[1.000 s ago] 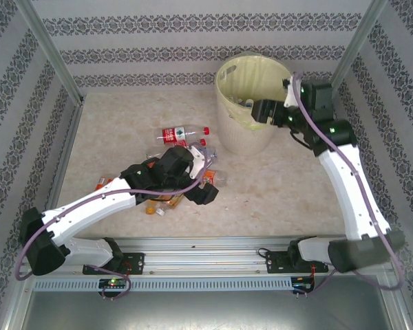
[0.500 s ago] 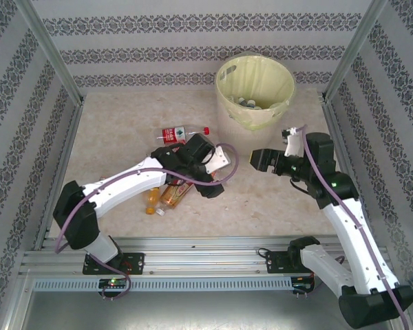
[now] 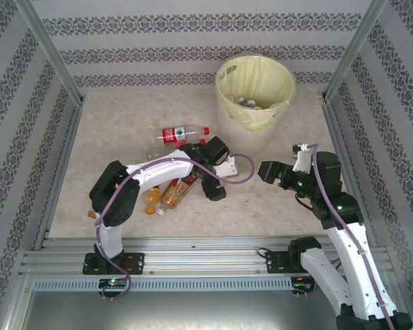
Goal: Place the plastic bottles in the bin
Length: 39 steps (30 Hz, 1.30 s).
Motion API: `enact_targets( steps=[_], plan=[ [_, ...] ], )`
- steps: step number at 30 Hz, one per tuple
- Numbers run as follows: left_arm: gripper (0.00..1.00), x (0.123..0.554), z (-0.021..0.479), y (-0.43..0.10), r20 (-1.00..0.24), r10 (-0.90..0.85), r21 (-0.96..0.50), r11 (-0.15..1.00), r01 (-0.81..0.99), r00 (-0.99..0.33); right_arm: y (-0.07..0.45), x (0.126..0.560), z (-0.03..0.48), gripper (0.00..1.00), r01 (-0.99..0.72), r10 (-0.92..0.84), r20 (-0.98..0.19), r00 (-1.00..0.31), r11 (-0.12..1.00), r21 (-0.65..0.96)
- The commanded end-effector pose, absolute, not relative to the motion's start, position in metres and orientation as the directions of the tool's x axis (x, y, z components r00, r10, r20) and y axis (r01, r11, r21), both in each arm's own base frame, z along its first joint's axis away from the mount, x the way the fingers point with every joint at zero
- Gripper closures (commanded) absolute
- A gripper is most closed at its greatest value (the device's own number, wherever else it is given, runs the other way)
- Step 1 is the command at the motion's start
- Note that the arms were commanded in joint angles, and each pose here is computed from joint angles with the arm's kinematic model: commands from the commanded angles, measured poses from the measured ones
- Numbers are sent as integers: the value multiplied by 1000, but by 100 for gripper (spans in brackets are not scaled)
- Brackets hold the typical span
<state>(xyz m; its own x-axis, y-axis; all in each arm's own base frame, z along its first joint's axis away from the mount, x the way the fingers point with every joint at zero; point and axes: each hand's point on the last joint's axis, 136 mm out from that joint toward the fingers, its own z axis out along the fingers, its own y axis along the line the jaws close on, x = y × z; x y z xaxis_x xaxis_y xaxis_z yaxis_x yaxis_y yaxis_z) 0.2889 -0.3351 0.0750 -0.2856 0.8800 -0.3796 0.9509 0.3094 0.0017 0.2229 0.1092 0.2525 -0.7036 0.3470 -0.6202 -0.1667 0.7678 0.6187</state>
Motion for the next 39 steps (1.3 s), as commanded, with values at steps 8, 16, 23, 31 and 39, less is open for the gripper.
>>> enact_targets(
  steps=[8,16,23,31,39],
  plan=[
    [11,324,51,-346,-357,906,99,277,956,-225,100,212,242,10,-103,388,-589,-709,769,631],
    [18,330,38,-353,-347,908,84,280,956,-235,99,212,242,10,-98,391,-585,-710,768,633],
    [36,332,40,-356,-360,900,80,291,953,-244,99,212,240,11,-94,396,-580,-711,765,637],
    [45,350,69,-372,-445,857,100,337,936,-261,99,210,242,11,-97,402,-581,-708,759,643],
    [50,374,149,-398,-640,660,-48,476,878,-393,110,199,254,10,-168,394,-584,-709,710,684]
  ],
)
